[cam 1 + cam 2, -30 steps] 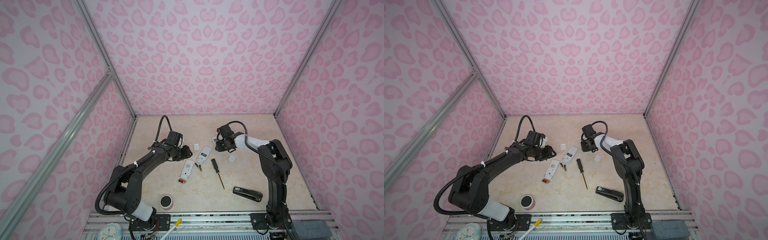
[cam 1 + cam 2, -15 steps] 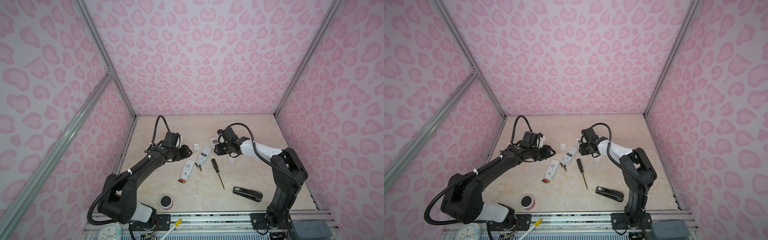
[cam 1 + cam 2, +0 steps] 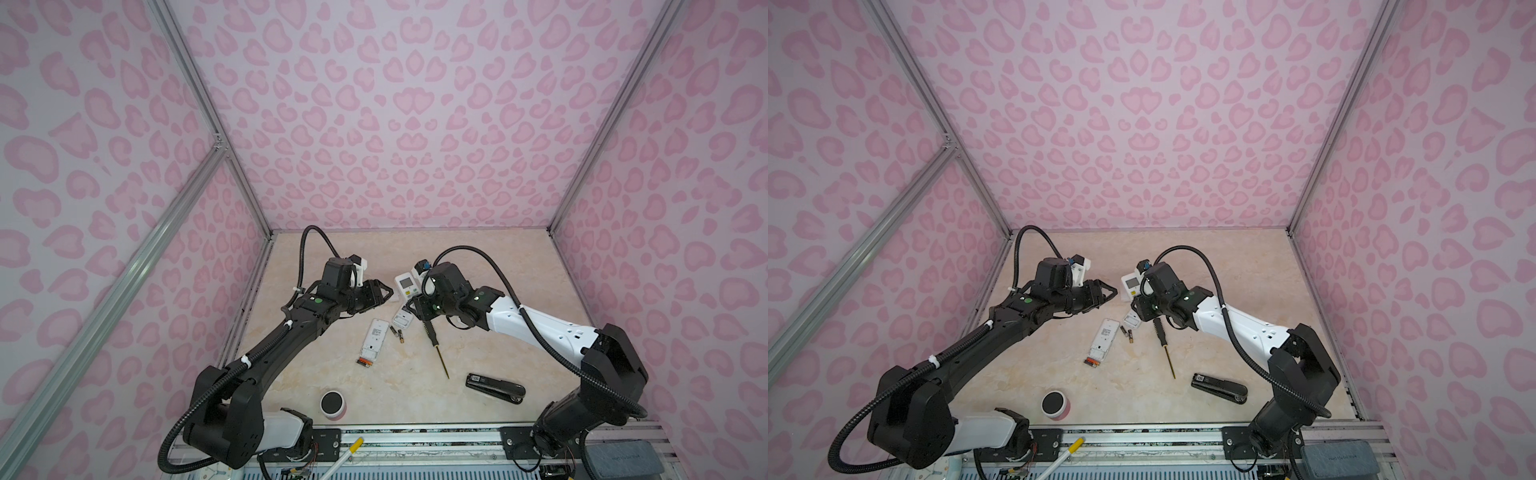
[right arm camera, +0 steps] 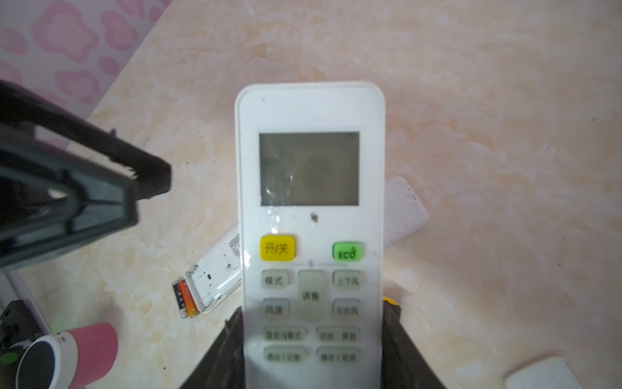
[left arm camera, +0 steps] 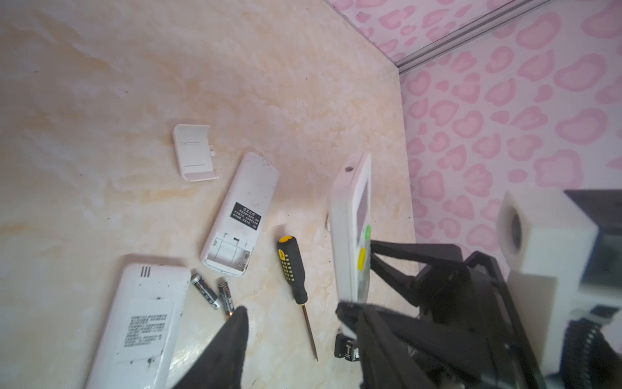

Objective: Unload the batteries from the remote control
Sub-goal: 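Grasp the white remote with the right gripper and lift it toward the left gripper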

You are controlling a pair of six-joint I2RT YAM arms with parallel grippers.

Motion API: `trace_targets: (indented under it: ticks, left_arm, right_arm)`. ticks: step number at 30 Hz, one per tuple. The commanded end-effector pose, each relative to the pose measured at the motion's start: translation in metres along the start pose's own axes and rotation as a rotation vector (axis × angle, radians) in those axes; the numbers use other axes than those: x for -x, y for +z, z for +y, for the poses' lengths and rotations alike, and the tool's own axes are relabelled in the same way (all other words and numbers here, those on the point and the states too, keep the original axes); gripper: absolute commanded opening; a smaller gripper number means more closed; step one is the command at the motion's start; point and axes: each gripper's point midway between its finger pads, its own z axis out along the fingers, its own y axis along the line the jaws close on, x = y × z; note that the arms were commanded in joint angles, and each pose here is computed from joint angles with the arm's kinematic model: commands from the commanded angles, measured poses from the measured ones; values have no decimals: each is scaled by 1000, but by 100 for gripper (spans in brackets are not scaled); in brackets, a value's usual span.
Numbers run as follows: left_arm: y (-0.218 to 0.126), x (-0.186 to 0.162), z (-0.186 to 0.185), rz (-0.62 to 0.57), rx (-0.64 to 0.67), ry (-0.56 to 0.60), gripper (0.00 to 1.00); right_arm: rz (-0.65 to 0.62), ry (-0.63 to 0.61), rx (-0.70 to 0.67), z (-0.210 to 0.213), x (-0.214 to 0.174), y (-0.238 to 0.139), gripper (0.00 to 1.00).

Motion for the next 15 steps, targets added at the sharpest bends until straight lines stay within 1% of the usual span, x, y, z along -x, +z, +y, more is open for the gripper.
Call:
trace_targets:
  ticks: [1,4,7,10,11,12,14,15]
  left_arm:
    - [0,11,-24,-17,-97,12,56]
    - [3,10,-29,-4,-127,4,55]
    - [2,9,-31,-5,-138,-4,46]
    - [-2,8,-32,-18,-146,1,27]
    - [-5,10,-34,-27,-147,8,22]
    - [-7,9,-34,-32,-146,15,17]
    - [-11,9,-35,-39,-147,36,11]
    - [-13,10,-37,-43,-150,55,10]
  right_arm:
    - [-33,-24,61,24,7,-6,20]
    - [-43,-56,103,44,8,-12,19]
    - [-48,-73,128,55,9,-17,19]
    - [-64,-65,150,59,13,-22,21]
    - [-70,-63,158,61,14,-24,27]
    - [-78,-64,168,63,16,-27,37]
    - [-101,-54,200,66,21,-33,50]
    - [-117,-38,239,70,24,-39,55]
